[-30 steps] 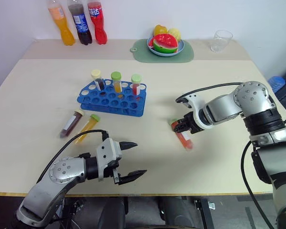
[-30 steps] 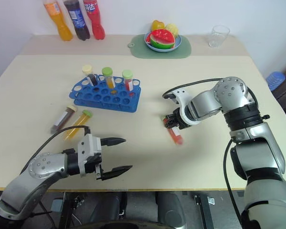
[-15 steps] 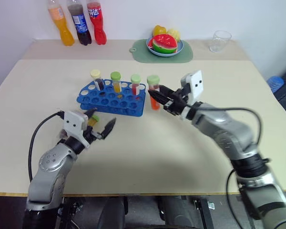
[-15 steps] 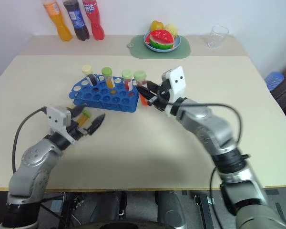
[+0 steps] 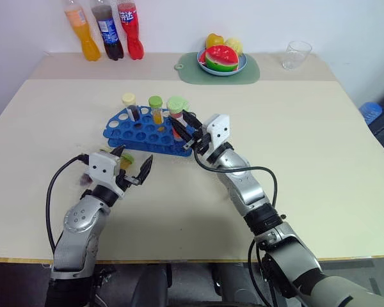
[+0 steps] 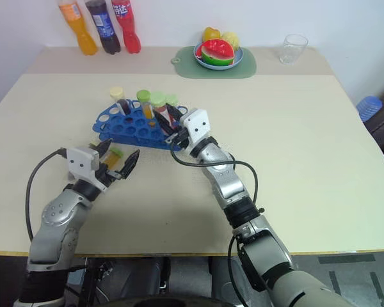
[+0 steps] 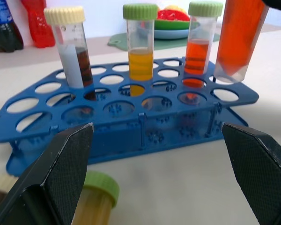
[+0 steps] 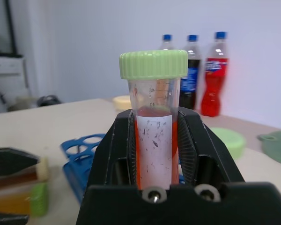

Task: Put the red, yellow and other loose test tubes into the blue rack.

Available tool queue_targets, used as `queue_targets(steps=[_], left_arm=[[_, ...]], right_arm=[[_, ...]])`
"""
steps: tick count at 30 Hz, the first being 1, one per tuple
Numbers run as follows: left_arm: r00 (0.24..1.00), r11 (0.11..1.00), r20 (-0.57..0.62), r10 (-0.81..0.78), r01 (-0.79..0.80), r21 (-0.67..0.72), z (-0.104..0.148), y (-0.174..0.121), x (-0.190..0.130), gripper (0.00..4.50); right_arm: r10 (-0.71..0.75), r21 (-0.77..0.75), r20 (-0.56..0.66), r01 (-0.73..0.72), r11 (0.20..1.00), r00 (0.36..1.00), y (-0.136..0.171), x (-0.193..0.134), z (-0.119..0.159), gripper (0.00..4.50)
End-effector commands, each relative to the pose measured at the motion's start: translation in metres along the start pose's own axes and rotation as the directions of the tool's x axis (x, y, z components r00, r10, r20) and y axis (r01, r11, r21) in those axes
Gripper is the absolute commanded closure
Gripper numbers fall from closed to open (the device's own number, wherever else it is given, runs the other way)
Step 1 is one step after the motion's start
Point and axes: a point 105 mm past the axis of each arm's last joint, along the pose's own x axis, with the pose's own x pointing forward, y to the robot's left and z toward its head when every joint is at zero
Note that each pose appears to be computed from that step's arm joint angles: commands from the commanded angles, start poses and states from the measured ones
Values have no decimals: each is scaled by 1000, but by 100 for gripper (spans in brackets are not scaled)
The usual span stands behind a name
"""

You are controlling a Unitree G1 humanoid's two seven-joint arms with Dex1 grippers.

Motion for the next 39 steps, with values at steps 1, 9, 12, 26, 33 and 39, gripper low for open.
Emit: queue_targets(steps=[1, 9, 12, 26, 33, 39], left_arm=[[998, 999, 44, -34, 34, -4, 13, -7, -1, 0], [998, 998, 33, -57, 58, -18, 12, -11, -4, 0], [998, 998, 35, -58, 58, -18, 12, -11, -4, 0], [998, 998, 30, -60, 61, -21, 11, -13, -4, 0], [999, 999, -27, -31, 30, -32, 20, -1, 1, 0], [944, 988, -325, -55, 98, 117, 47, 16, 15, 0]], right_arm=[[0, -14, 54, 0, 1000, 999, 1, 4, 9, 376], [-41, 15, 1, 41, 999, 999, -4, 2, -7, 376], [-39, 21, -4, 39, 999, 999, -4, 1, -9, 376], [-3, 35, -28, 4, 999, 1000, 6, 7, -16, 376], [-67, 15, 51, 66, 998, 996, -8, 10, 7, 24], [-19, -54, 85, 24, 998, 996, -30, -4, 39, 6]])
